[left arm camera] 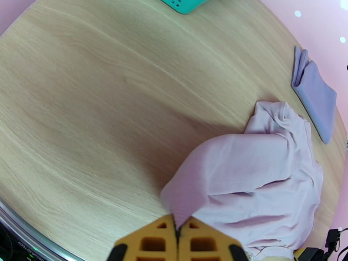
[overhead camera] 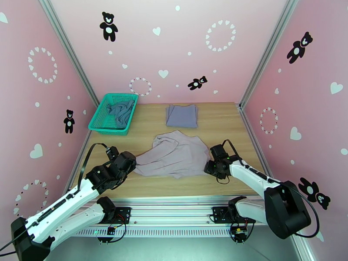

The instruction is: Fold and stack the mixed laundry pile

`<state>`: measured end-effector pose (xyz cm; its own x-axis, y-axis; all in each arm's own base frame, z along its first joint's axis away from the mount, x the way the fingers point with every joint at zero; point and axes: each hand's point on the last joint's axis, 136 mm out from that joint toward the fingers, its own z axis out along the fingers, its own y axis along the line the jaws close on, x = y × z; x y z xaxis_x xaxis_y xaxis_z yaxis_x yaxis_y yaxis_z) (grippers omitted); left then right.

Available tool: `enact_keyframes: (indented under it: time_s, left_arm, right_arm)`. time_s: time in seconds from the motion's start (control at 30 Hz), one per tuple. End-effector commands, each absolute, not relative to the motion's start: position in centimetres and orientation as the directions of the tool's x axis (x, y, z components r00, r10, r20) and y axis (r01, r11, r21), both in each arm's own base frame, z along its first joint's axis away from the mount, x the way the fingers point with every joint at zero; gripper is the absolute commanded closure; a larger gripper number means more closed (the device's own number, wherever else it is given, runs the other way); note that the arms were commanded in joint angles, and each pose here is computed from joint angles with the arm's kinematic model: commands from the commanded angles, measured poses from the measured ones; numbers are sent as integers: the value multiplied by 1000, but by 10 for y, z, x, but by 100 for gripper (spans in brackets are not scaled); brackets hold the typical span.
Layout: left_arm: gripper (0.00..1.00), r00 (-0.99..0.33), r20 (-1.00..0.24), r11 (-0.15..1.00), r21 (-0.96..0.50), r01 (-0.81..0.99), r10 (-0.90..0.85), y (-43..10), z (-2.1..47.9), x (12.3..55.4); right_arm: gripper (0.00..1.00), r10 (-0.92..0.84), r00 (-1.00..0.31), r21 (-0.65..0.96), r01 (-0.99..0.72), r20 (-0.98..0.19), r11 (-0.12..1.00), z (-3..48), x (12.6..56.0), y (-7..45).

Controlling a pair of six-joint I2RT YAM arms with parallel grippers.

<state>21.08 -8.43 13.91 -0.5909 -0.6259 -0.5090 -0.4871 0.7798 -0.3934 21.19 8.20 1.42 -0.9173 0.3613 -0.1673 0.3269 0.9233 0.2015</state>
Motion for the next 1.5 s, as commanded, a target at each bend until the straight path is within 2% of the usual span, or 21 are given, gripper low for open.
enact_keyframes:
  time_s: [0.0,0.1,0.13,0.17,0.2,0.37,0.43,0.77,0.9,1.0,1.1,1.23,1.37,1.47]
  left_arm:
    - [100,-597,-502,781,-404,-477,-625,-88,141,214]
    - [100,-598,-503,781,-402,-477,-624,-88,141,214]
    - [100,-597,-503,781,-404,-477,-625,-88,142,214]
    - [100,-597,-504,781,-405,-475,-624,-89,143,214]
    - [100,-597,-506,782,-405,-473,-623,-89,144,215]
    - [100,-593,-554,812,-400,-425,-583,-88,176,220]
    - [100,-577,-592,827,-421,-373,-562,-90,214,226]
    - [100,-441,-760,868,-487,-98,-476,-87,410,226]
    - [100,-386,-784,857,-513,-39,-487,-75,460,213]
    - [100,-330,-802,855,-518,-31,-498,-60,485,203]
    - [100,-287,-822,865,-500,-50,-492,-48,498,200]
    - [100,-278,-848,891,-445,-87,-451,-51,497,214]
    - [100,-304,-875,926,-350,-140,-376,-70,486,250]
    - [100,-347,-856,923,-344,-172,-384,-82,471,290]
  right_arm:
    - [59,361,-920,208,327,-154,922,5,214,84]
    - [70,364,-922,220,330,-136,918,-2,213,88]
    - [79,368,-921,223,334,-131,916,-4,212,88]
    - [95,371,-920,225,337,-128,914,-6,211,88]
    - [100,373,-919,228,339,-127,913,-6,210,88]
    - [100,351,-919,242,304,-180,921,25,216,88]
    - [100,330,-911,245,271,-247,931,59,224,85]
    - [100,215,-725,238,73,-655,969,300,235,61]
    - [100,199,-608,239,15,-769,971,383,230,55]
    - [100,189,-526,216,10,-829,976,426,232,47]
    - [100,162,-496,178,15,-853,984,446,245,45]
    - [100,125,-521,142,7,-844,990,443,285,58]
    - [100,117,-584,139,7,-803,990,422,341,67]
    - [100,137,-601,168,4,-788,986,410,385,68]
